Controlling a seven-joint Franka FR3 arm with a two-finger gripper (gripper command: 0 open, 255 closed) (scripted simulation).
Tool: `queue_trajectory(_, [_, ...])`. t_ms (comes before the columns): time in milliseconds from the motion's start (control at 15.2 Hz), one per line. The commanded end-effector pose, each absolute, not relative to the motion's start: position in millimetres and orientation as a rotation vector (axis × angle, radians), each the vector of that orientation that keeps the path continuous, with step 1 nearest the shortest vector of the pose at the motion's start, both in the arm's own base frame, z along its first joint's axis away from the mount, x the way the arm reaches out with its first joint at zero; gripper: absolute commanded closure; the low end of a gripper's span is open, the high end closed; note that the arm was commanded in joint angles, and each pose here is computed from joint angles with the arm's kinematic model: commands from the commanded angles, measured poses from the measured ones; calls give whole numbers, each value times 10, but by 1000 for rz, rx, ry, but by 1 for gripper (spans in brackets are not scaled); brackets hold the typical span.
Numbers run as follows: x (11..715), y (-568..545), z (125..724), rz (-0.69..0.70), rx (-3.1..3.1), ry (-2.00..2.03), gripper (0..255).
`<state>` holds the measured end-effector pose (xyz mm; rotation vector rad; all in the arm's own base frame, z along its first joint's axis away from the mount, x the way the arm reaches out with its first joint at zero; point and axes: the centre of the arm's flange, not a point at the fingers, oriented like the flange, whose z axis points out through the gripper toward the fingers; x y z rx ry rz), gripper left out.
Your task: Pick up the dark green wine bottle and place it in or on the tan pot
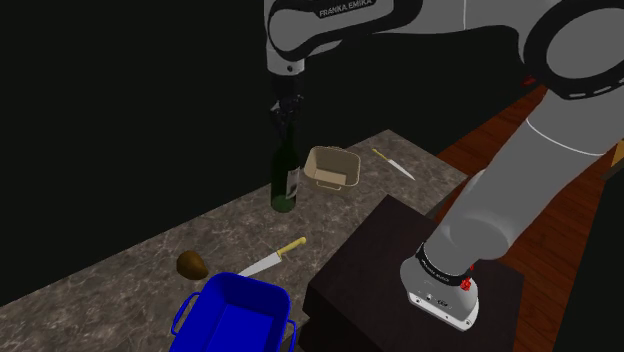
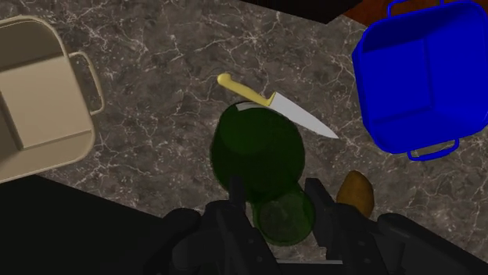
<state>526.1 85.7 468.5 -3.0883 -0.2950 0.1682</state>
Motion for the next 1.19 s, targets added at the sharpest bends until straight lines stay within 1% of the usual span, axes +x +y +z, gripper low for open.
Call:
queue_trajectory(0, [5294,589,4788,169,-3088,-297,255])
queue_trajectory(1122, [5567,-1547,5423,169,-3088,-297,255])
